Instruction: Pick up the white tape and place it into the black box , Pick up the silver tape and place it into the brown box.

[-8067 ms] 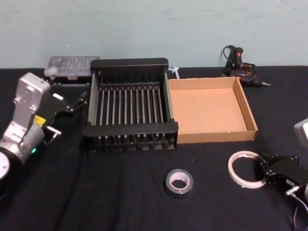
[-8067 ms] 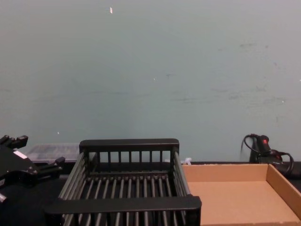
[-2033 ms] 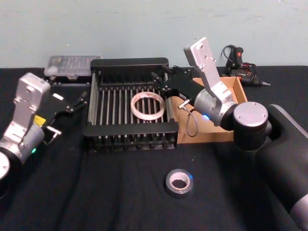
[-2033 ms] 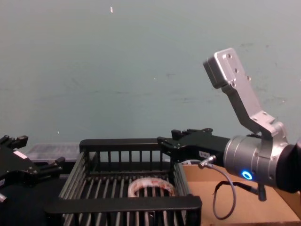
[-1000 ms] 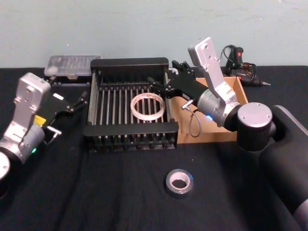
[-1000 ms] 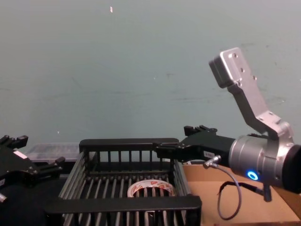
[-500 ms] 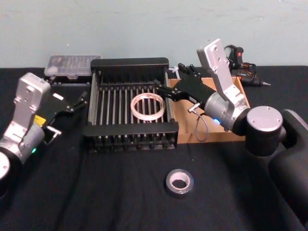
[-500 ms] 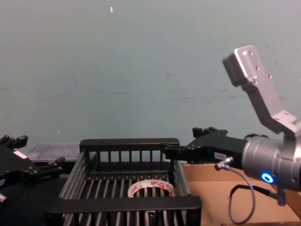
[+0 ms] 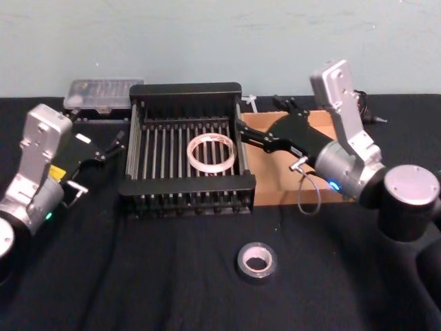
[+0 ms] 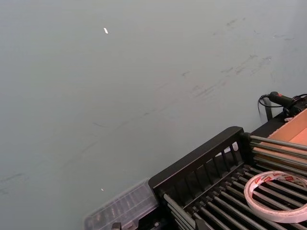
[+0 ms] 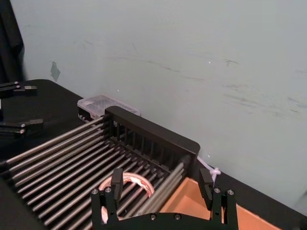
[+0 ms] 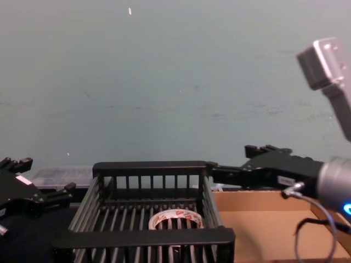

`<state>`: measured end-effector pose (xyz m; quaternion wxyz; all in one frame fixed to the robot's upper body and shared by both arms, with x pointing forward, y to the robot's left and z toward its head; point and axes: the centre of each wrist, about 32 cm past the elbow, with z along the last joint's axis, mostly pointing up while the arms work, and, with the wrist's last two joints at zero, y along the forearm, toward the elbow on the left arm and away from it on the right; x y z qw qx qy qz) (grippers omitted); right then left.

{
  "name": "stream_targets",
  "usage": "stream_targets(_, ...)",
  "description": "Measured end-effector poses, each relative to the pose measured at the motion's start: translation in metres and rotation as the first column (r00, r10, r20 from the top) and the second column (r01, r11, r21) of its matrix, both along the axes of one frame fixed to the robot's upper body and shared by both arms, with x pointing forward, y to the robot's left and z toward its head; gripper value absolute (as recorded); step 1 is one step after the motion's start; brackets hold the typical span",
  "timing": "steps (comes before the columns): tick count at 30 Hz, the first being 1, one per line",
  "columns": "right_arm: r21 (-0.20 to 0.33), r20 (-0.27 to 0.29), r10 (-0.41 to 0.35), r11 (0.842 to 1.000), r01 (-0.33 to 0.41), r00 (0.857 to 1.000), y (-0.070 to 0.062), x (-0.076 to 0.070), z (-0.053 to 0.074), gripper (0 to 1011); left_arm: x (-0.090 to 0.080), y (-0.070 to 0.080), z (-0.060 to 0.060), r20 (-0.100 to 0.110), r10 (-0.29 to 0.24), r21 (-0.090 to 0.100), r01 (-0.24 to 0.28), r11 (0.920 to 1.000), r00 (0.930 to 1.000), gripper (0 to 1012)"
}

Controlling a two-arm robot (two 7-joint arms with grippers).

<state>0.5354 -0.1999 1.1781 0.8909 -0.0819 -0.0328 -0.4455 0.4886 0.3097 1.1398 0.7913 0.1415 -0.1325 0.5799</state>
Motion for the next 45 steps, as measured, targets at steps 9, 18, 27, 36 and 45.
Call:
stream_targets(9,0.006,-0.007,-0.002,1.0,0.002,1.0,-0.018,-0.025,0.005,1002,0.0,0.0,0.0,0.0,0.0,0.0,0.0,1.0,1.0,1001)
stream_targets(18,0.013,-0.011,-0.023,1.0,0.023,1.0,-0.031,-0.05,0.004,1002,0.0,0.0,0.0,0.0,0.0,0.0,0.0,1.0,1.0,1001)
stream_targets(27,-0.022,-0.006,-0.017,1.0,0.017,1.0,-0.037,-0.071,0.005,1002,0.0,0.0,0.0,0.0,0.0,0.0,0.0,1.0,1.0,1001)
stream_targets(36,-0.056,-0.046,-0.001,0.998,-0.002,0.999,-0.04,-0.095,0.0,1002,0.0,0.0,0.0,0.0,0.0,0.0,0.0,1.0,1.0,1001)
stream_targets(45,-0.083,-0.097,0.019,0.996,-0.027,0.995,-0.041,-0.114,-0.008,1002,0.0,0.0,0.0,0.0,0.0,0.0,0.0,1.0,1.0,1001)
